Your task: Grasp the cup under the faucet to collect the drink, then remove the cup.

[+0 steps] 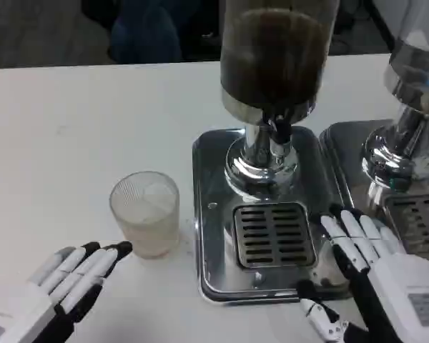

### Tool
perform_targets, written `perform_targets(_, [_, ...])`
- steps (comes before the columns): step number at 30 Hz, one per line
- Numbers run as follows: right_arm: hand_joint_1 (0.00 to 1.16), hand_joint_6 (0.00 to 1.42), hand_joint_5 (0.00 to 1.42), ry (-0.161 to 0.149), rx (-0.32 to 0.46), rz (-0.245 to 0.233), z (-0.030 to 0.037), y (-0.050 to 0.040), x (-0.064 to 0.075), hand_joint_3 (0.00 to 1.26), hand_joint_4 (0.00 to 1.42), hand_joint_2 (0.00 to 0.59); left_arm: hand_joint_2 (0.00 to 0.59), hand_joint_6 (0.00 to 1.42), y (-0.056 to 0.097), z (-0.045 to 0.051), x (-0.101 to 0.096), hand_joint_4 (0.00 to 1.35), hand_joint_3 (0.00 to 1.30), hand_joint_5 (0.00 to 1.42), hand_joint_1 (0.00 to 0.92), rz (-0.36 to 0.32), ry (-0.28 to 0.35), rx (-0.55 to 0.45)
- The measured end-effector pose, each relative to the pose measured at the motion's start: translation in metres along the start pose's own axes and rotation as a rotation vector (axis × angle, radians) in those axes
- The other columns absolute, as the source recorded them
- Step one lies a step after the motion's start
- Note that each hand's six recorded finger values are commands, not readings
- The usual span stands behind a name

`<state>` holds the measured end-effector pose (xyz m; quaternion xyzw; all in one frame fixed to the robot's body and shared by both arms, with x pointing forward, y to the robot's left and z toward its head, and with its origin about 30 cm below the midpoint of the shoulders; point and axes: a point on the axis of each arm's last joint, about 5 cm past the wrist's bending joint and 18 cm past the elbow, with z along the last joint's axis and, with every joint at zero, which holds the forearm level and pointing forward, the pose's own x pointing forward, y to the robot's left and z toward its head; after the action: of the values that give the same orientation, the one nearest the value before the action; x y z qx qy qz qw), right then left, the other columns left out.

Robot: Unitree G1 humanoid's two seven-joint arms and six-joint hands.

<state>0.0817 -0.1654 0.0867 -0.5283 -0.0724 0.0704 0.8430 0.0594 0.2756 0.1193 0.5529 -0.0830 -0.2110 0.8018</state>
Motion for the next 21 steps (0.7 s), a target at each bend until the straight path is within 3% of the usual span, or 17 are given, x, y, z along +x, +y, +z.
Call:
perform_targets(13, [0.19,0.02,0.0,0.021,0.024,0.004,0.001,0.0011,-0.0026,0.13,0.0,0.449,0.058,0.0,0.0004,-0.0015,0.0035,0.0,0.0,0.0,0.0,-0.029,0.002,-0.003])
perform_targets(21, [0.21,0.03,0.0,0.013,0.058,-0.018,0.0037,0.0033,0.0044,0.15,0.0,0.453,0.026,0.0,-0.0007,-0.0043,0.003,0.0,0.0,0.0,0.0,0.021,-0.012,-0.012])
